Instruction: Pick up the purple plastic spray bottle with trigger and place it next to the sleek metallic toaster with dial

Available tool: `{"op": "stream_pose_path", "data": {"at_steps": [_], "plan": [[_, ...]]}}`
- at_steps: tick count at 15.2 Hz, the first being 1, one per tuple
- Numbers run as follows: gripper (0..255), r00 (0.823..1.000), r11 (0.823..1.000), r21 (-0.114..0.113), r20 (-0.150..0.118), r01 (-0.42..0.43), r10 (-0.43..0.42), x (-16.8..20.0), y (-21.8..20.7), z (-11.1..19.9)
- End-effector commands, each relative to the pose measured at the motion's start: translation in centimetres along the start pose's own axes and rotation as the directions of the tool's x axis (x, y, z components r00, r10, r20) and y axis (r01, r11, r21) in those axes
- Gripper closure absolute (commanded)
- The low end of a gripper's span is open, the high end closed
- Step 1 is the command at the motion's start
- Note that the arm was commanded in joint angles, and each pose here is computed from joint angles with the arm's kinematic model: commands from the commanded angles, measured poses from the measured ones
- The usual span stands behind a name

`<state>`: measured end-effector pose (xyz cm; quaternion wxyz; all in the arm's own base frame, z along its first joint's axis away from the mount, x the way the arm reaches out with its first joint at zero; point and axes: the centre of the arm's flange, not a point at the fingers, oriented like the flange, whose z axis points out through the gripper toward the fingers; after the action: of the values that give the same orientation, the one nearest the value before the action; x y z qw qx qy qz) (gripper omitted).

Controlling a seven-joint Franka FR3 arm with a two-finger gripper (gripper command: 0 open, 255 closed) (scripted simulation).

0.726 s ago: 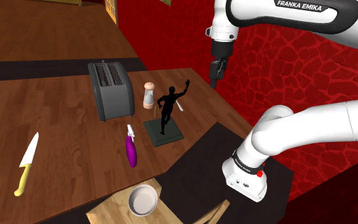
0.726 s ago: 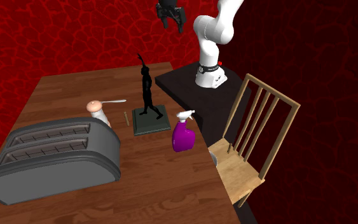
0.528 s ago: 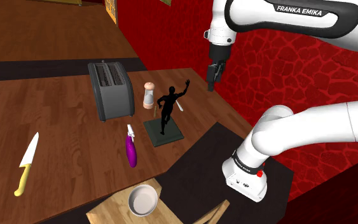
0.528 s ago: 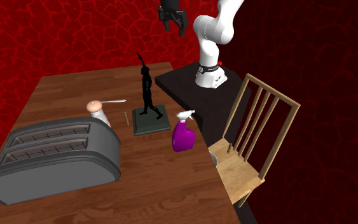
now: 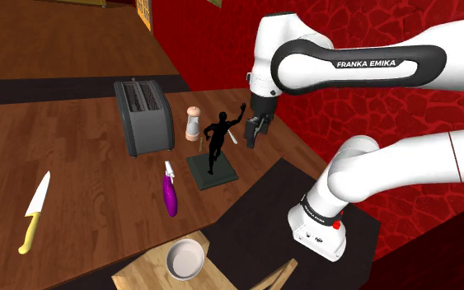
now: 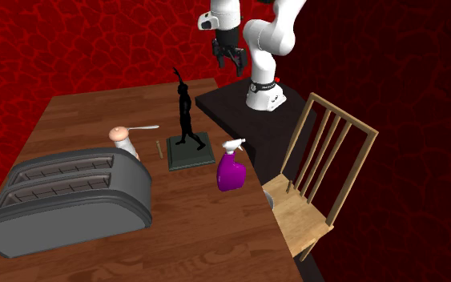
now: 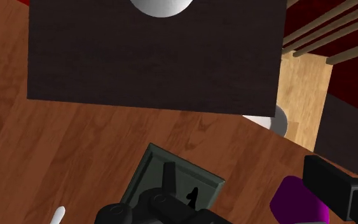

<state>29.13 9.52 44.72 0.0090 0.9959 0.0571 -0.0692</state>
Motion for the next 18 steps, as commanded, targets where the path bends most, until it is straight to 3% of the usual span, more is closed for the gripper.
{"op": "stream_pose_path", "data": {"at_steps": [1, 9, 18], "plan": [[0, 0.996, 1.0, -0.014, -0.09, 0.003, -0.005, -0.7, -2.7, 0.3], [0, 0.976, 0.998, -0.033, -0.213, -0.044, 0.036, 1.3, -10.4, 7.2], [0, 0.935, 0.994, -0.047, -0.347, -0.1, 0.078, 5.0, -18.7, 14.7]]}}
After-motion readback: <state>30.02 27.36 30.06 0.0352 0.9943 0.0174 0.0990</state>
